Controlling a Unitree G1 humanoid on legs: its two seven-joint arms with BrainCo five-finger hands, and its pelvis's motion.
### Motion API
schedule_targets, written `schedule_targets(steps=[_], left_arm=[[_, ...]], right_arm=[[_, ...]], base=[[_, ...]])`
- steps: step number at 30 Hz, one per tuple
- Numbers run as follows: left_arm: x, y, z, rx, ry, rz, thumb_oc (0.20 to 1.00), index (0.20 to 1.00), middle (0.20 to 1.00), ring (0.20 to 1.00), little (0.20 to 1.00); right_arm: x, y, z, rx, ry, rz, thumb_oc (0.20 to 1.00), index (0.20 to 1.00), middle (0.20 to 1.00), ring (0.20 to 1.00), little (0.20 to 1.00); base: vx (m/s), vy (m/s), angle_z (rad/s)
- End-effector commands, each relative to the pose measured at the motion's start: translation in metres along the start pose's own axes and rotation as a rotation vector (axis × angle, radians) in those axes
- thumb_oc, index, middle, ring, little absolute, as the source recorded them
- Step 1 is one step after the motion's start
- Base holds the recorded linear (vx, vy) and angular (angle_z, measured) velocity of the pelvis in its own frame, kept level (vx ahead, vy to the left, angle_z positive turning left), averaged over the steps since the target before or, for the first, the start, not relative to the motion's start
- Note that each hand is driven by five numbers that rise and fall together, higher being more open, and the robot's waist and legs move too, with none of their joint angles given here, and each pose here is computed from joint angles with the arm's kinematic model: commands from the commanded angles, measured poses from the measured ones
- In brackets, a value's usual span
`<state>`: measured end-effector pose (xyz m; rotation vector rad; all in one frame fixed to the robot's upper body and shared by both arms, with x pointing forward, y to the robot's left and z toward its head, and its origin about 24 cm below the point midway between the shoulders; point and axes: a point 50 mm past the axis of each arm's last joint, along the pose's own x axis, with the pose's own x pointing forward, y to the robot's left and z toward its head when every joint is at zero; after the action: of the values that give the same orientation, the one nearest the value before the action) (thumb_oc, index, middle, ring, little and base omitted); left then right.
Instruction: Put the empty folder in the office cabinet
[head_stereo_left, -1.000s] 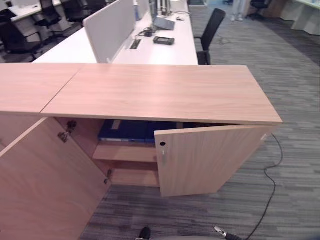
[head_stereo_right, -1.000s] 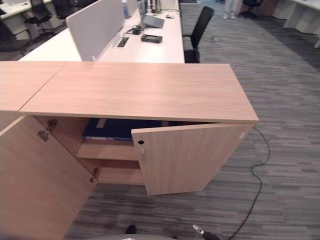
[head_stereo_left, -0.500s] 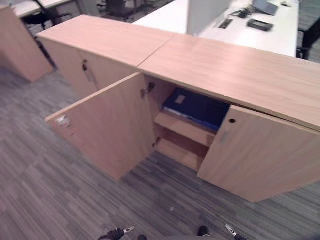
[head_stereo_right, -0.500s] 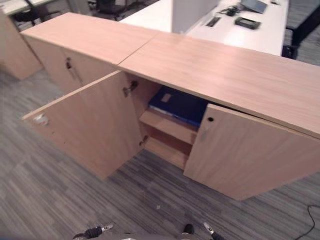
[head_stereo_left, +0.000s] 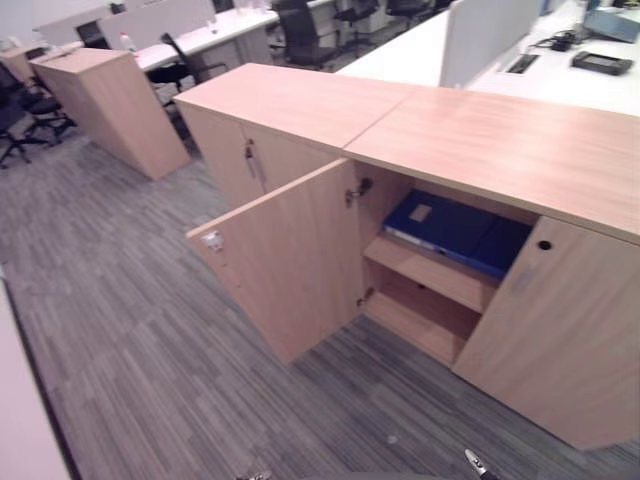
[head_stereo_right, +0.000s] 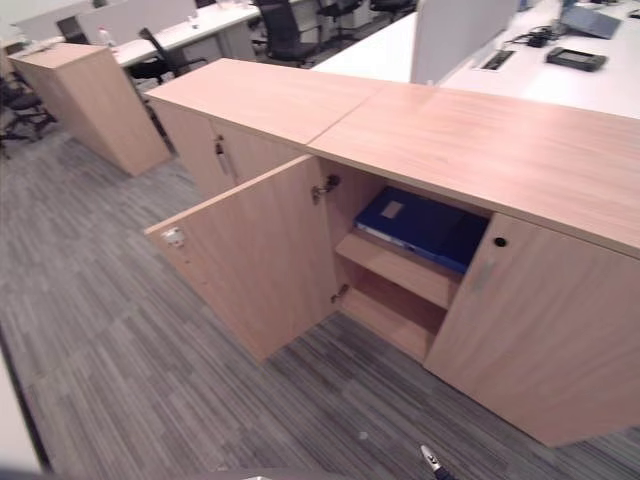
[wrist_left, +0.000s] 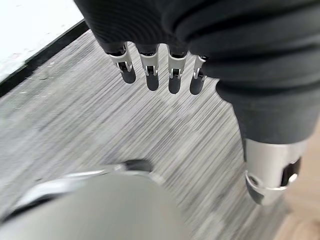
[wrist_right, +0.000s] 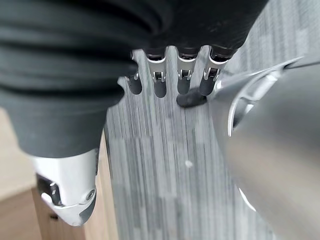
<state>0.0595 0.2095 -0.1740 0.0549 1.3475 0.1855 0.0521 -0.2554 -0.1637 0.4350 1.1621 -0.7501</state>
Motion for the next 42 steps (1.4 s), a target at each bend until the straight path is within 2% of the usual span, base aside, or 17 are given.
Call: schedule_targets(steps=[1, 5, 6, 7, 8, 11, 17, 24, 27, 34, 35, 42], left_arm=[[0.000, 0.007, 0.005, -0.068, -0.008, 0.039, 1.000, 1.000, 1.000, 1.000, 1.000], [0.001, 0.009, 0.010, -0.094, -0.025, 0.040, 1.000, 1.000, 1.000, 1.000, 1.000], [-0.001, 0.029, 0.001, -0.131, -0.009, 0.049, 1.000, 1.000, 1.000, 1.000, 1.000], [-0.001, 0.036, 0.011, -0.167, -0.059, 0.077, 1.000, 1.000, 1.000, 1.000, 1.000], [-0.001, 0.022, 0.025, -0.163, -0.126, 0.024, 1.000, 1.000, 1.000, 1.000, 1.000], [-0.002, 0.011, 0.036, -0.195, -0.190, -0.031, 1.000, 1.000, 1.000, 1.000, 1.000], [-0.003, 0.019, 0.011, -0.322, -0.118, 0.004, 1.000, 1.000, 1.000, 1.000, 1.000], [-0.003, 0.025, -0.006, -0.417, -0.060, 0.050, 1.000, 1.000, 1.000, 1.000, 1.000], [-0.004, 0.041, 0.000, -0.481, -0.098, 0.089, 1.000, 1.000, 1.000, 1.000, 1.000], [-0.009, 0.076, 0.025, -0.485, -0.208, 0.166, 1.000, 1.000, 1.000, 1.000, 1.000], [-0.013, 0.092, 0.038, -0.495, -0.259, 0.207, 1.000, 1.000, 1.000, 1.000, 1.000], [-0.038, 0.142, 0.108, -0.408, -0.498, 0.298, 1.000, 1.000, 1.000, 1.000, 1.000]], right_arm=[[0.000, 0.024, -0.007, 0.079, 0.033, 0.049, 1.000, 1.000, 1.000, 1.000, 1.000], [-0.001, 0.017, -0.018, 0.055, 0.074, 0.018, 1.000, 1.000, 1.000, 1.000, 1.000], [0.000, 0.008, -0.015, 0.067, 0.068, 0.005, 1.000, 1.000, 1.000, 1.000, 1.000], [0.000, -0.001, -0.014, 0.096, 0.074, -0.026, 1.000, 1.000, 1.000, 1.000, 1.000], [0.000, -0.004, -0.009, 0.114, 0.065, -0.037, 1.000, 1.000, 1.000, 1.000, 1.000], [0.001, -0.008, 0.001, 0.114, 0.043, -0.057, 1.000, 1.000, 1.000, 1.000, 1.000], [0.001, -0.006, 0.010, 0.091, 0.007, -0.037, 1.000, 1.000, 1.000, 1.000, 1.000], [0.001, -0.017, 0.013, 0.157, -0.012, -0.063, 1.000, 1.000, 1.000, 1.000, 1.000], [0.001, -0.021, 0.015, 0.182, -0.013, -0.067, 1.000, 1.000, 1.000, 1.000, 1.000], [0.001, -0.023, 0.019, 0.207, -0.023, -0.066, 1.000, 1.000, 1.000, 1.000, 1.000], [0.001, -0.023, 0.022, 0.216, -0.034, -0.062, 1.000, 1.000, 1.000, 1.000, 1.000], [0.001, -0.025, 0.029, 0.211, -0.052, -0.051, 1.000, 1.000, 1.000, 1.000, 1.000]], base=[[0.06, 0.039, 0.23], [0.06, -0.058, 0.08], [0.05, -0.109, 0.13], [-0.01, -0.161, 0.17], [-0.05, -0.161, 0.35], [-0.04, -0.037, 0.83], [0.08, 0.091, -0.22], [0.10, 0.163, -0.26], [0.08, 0.234, -0.23], [0.04, 0.156, -0.11], [0.03, 0.123, -0.23], [0.01, 0.106, -0.22]])
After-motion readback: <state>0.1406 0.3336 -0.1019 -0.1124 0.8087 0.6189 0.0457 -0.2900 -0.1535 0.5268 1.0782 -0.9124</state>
